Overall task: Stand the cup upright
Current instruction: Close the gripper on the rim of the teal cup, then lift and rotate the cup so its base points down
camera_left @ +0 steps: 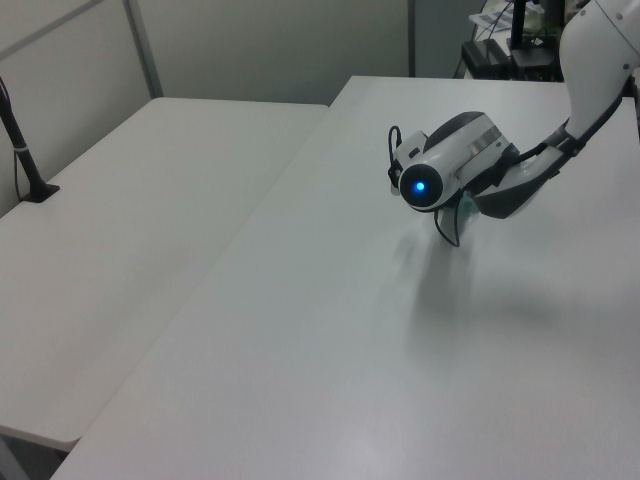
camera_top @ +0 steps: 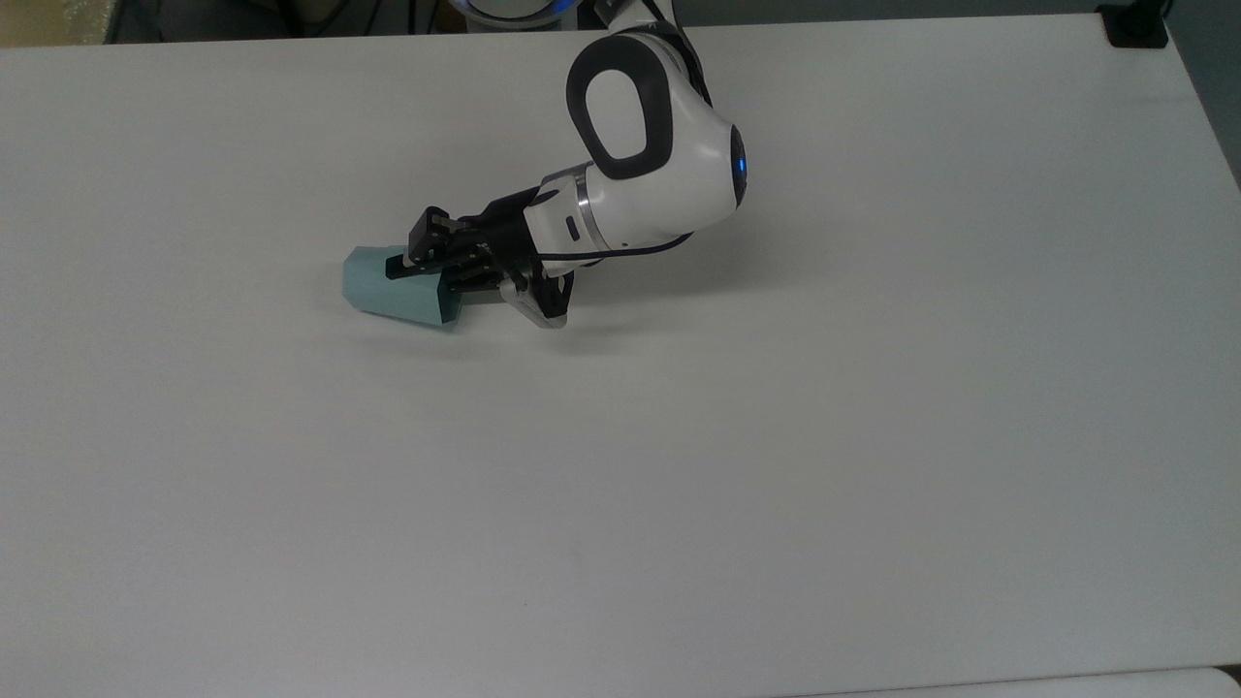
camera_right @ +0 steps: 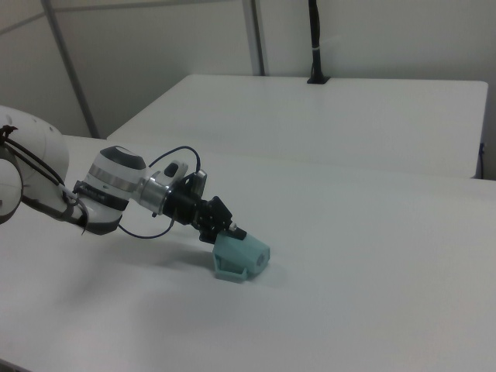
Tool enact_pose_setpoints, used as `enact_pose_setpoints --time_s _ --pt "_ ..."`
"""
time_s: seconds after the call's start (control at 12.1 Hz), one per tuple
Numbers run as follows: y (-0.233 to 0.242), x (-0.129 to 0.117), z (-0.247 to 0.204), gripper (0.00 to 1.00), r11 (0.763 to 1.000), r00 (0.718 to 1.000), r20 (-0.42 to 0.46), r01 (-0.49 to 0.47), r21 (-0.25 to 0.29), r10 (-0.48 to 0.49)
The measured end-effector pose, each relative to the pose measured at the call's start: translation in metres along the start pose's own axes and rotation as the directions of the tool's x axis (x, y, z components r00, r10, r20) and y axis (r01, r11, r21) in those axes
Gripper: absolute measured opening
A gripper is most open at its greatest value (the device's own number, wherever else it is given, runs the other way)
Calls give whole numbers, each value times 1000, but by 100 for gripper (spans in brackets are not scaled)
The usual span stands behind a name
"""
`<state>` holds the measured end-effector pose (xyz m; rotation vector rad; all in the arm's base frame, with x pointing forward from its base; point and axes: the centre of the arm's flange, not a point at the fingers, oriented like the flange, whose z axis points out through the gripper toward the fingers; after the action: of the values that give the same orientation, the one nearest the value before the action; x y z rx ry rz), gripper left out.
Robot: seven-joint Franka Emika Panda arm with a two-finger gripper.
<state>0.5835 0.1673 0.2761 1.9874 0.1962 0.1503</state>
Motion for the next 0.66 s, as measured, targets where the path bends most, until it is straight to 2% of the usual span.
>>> enact_pose_setpoints --time_s 0.25,0.41,0.66 --pt "19 5 5 10 998 999 7 -51 36 51" --pt "42 7 -2 4 993 995 12 -98 72 98" --pt "85 5 -24 4 973 983 23 -182 144 181"
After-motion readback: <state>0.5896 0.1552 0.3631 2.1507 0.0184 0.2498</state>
